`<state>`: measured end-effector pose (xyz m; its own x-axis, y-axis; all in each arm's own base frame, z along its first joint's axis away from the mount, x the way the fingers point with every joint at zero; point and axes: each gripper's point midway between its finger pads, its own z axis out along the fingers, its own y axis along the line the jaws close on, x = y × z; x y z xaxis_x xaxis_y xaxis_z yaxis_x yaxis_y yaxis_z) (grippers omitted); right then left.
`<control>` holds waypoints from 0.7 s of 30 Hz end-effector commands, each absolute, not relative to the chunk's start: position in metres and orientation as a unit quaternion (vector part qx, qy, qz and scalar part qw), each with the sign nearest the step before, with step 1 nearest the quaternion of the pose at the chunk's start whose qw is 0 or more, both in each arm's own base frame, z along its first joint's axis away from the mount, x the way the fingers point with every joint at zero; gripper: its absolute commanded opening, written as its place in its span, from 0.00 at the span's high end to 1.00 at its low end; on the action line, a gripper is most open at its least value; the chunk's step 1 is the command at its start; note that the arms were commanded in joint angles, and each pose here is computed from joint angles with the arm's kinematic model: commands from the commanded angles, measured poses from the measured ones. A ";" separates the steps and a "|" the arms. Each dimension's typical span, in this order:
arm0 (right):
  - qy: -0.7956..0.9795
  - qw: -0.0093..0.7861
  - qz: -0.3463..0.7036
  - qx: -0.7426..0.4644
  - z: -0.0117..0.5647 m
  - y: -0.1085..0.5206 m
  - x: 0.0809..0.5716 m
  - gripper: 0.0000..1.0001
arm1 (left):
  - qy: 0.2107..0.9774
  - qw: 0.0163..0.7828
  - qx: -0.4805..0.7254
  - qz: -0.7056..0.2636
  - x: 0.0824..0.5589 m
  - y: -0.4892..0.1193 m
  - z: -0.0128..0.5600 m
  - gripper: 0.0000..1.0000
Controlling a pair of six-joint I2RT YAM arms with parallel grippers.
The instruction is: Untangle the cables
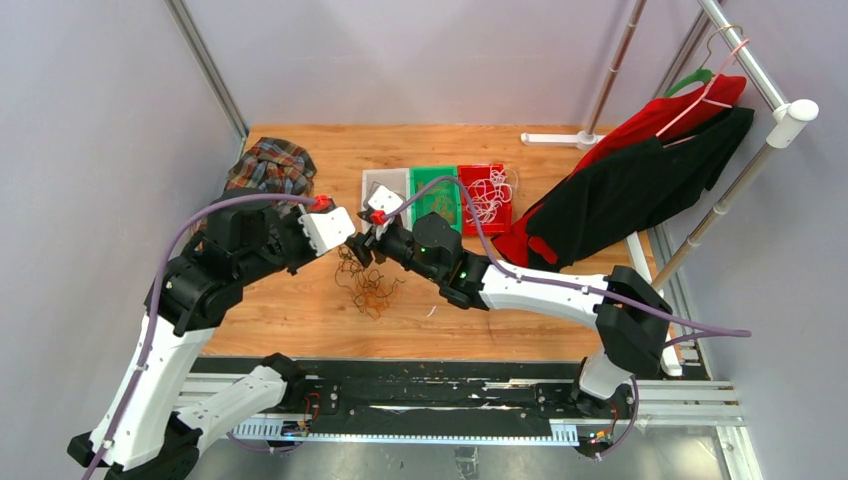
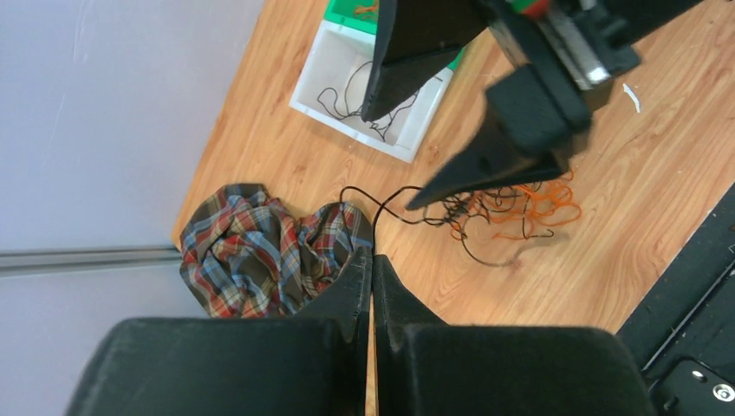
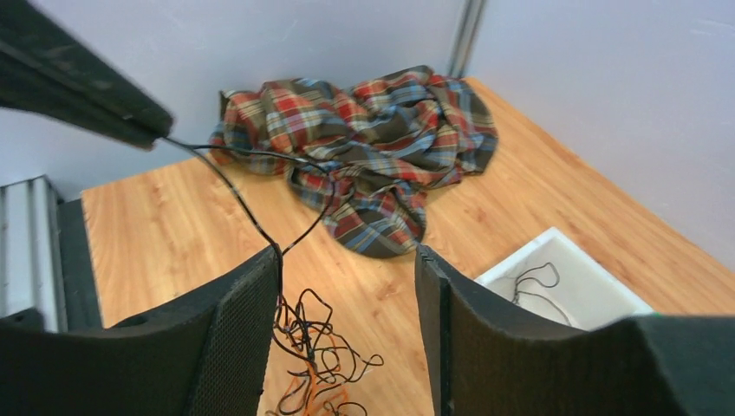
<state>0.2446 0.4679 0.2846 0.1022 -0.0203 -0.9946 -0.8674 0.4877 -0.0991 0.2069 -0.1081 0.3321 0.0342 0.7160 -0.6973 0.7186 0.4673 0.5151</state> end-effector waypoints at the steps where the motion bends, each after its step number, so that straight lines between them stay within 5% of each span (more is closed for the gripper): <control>1: 0.562 0.694 0.321 -0.316 0.330 0.465 0.261 0.45 | 0.692 0.503 0.518 -0.015 0.197 -0.108 0.343 1.00; 9: 0.566 0.695 0.306 -0.321 0.324 0.464 0.261 0.54 | 0.686 0.505 0.524 -0.020 0.194 -0.110 0.348 1.00; 21: 0.594 0.696 0.276 -0.293 0.278 0.476 0.280 0.51 | 0.636 0.542 0.531 -0.140 0.161 -0.144 0.404 1.00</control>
